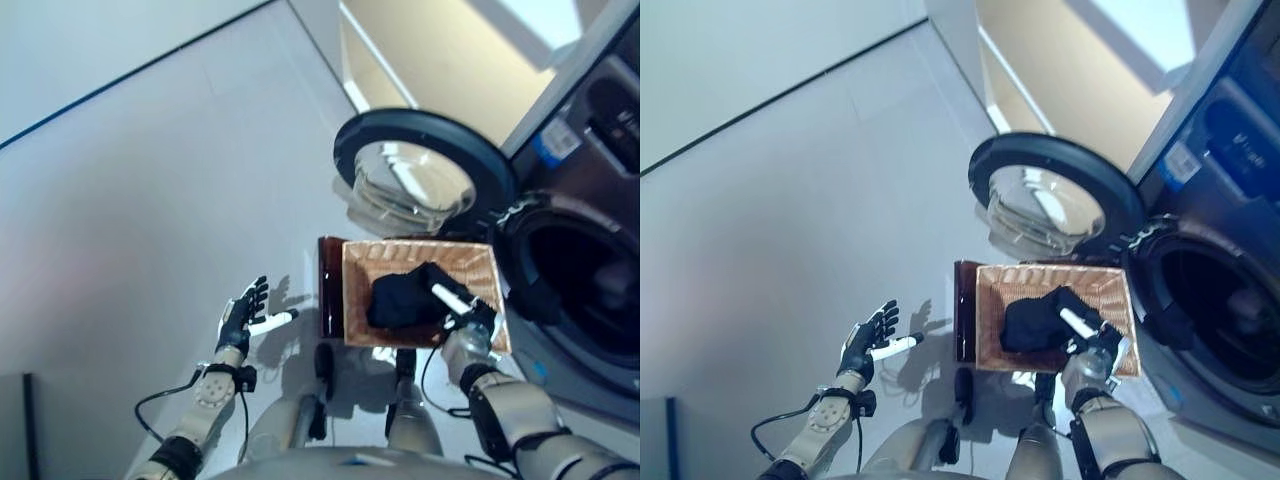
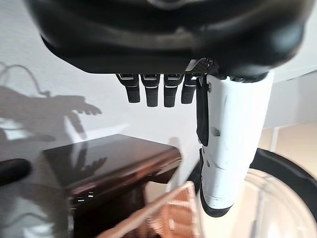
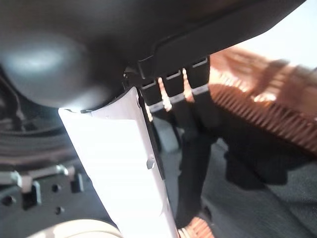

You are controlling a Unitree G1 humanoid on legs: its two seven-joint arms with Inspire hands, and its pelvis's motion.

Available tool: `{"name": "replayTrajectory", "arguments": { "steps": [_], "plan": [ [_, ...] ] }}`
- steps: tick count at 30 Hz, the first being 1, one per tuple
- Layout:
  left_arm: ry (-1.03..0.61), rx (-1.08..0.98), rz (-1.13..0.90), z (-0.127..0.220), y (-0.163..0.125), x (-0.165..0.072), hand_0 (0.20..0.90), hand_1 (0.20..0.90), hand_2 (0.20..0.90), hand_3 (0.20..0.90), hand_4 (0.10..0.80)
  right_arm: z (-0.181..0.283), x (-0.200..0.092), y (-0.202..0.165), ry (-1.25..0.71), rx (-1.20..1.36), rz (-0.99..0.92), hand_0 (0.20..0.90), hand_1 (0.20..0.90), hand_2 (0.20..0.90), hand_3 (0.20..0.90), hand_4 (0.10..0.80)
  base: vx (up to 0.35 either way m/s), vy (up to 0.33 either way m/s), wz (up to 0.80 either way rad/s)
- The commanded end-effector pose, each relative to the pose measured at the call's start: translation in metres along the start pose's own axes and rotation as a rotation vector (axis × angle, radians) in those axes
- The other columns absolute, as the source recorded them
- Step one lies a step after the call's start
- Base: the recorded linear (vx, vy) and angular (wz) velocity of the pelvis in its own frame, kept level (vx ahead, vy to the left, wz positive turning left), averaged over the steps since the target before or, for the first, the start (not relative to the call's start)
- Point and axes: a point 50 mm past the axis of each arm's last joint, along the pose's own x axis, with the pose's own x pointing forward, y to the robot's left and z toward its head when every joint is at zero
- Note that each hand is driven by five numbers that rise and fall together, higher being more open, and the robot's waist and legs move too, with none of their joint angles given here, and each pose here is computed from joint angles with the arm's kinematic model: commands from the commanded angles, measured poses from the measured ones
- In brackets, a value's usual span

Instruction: Pick up the clothes and place them into the washing machine

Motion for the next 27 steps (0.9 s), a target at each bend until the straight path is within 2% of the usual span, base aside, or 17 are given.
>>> {"name": "replayTrajectory", "arguments": {
  "steps": [1,2,4,5,14,19,27],
  "plan": [
    [-0.196,-0.016,0.036,0.038,0.015,0.007,0.900,0.900,0.900,0.900,0.800,0.063,0.003,0.016,-0.269,-0.109,0.011,0.900,0.900,0.900,0.900,0.800,-0.044,0.004,0.05],
    [-0.196,-0.016,0.036,0.038,0.015,0.007,0.900,0.900,0.900,0.900,0.800,0.063,0.003,0.016,-0.269,-0.110,0.011,0.900,0.900,0.900,0.900,0.800,-0.040,-0.001,0.03],
    [-0.220,0.008,0.059,0.042,0.020,0.007,0.900,0.900,0.900,0.900,0.800,0.074,-0.005,0.031,-0.423,-0.311,0.049,0.900,0.900,0.900,0.900,0.800,-0.058,-0.004,0.03],
    [-0.257,0.037,0.103,0.047,0.027,0.007,0.900,0.900,0.900,0.900,0.800,0.080,-0.013,0.043,-0.596,-0.554,0.103,0.900,0.900,0.900,0.900,0.800,-0.067,-0.013,0.05],
    [-0.363,0.047,0.203,0.065,0.037,0.012,0.900,0.900,0.900,0.900,0.800,0.082,-0.036,0.067,-1.017,-1.089,0.224,0.900,0.900,0.900,0.900,0.800,-0.029,-0.027,0.09],
    [-0.411,0.044,0.208,0.074,0.037,0.013,0.900,0.900,0.900,0.900,0.800,0.073,-0.029,0.062,-1.064,-1.304,0.196,0.900,0.900,0.900,0.900,0.800,-0.020,-0.025,0.03],
    [-0.420,0.029,0.217,0.076,0.038,0.012,0.900,0.900,0.900,0.900,0.800,0.085,-0.019,0.054,-1.059,-1.415,0.073,0.900,0.900,0.900,0.900,0.800,-0.004,-0.001,0.00]
  ]
}}
